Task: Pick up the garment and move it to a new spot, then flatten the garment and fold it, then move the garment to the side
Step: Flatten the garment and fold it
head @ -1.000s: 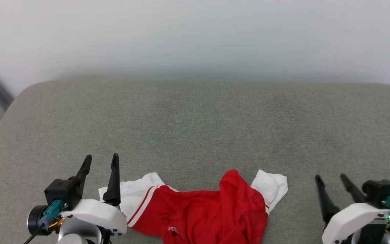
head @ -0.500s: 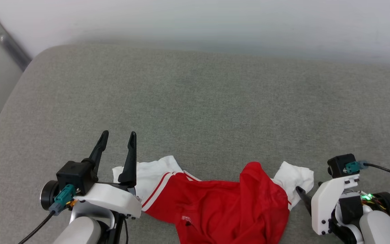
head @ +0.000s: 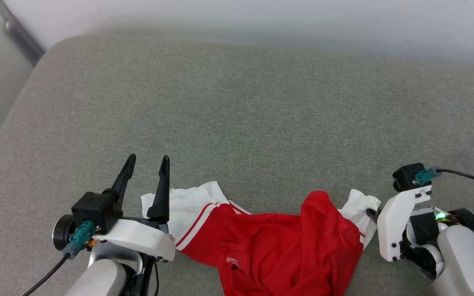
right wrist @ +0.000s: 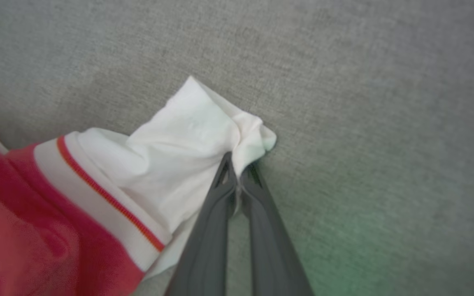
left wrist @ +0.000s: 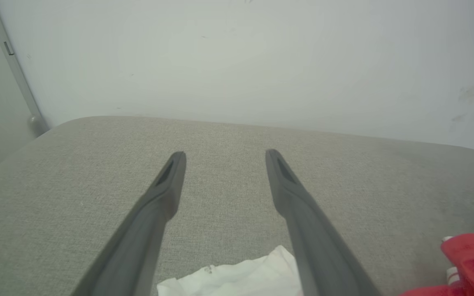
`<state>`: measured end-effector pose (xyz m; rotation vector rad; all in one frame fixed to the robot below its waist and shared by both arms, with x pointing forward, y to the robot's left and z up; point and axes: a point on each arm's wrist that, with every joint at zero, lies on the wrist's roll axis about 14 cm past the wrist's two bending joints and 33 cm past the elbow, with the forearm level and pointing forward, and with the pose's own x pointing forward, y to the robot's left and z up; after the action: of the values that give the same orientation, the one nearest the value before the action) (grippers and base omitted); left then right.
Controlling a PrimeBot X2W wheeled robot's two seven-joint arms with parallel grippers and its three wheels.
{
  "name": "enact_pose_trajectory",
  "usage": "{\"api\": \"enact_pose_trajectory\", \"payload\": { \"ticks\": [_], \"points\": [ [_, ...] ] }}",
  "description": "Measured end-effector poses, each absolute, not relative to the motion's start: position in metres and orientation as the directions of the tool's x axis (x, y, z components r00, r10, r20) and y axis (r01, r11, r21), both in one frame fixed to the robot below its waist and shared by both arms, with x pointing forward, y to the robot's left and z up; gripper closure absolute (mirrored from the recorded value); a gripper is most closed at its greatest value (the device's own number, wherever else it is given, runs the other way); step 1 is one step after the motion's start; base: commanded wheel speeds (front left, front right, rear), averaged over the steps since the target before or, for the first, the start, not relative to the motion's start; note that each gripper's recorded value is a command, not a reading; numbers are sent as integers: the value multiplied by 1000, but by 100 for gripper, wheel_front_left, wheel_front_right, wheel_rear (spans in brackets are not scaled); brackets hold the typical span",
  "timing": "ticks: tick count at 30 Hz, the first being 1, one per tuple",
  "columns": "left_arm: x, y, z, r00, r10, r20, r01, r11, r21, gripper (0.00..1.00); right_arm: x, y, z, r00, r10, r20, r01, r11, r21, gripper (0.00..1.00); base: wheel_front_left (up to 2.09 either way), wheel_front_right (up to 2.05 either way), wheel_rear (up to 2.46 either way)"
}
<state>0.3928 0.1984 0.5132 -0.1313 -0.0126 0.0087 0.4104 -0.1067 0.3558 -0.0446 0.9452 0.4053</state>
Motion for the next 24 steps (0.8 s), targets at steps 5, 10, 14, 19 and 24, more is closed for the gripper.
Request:
{"api": "enact_pose_trajectory", "payload": {
  "ticks": [5,10,14,19,24],
  "points": [
    [398,193,512,1000,-7,11,8,991,-133,0,453,-138,391,676,255,-691,-299,952,59,100,0,0,0],
    [404,187,510,1000,-25,10,26,990,-140,0,489,-194,427,794,123,-595,-161,987,-11,100,0,0,0],
    [407,183,509,999,-35,10,36,989,-146,0,489,-233,420,797,23,-604,-40,999,-15,100,0,0,0],
    [410,182,504,999,-38,-4,37,988,-150,0,471,-238,388,782,-1,-623,18,1000,21,0,0,0,0],
    [407,182,507,999,-34,4,34,988,-152,0,471,-238,409,870,-16,-493,51,997,58,0,0,0,0]
  ]
}}
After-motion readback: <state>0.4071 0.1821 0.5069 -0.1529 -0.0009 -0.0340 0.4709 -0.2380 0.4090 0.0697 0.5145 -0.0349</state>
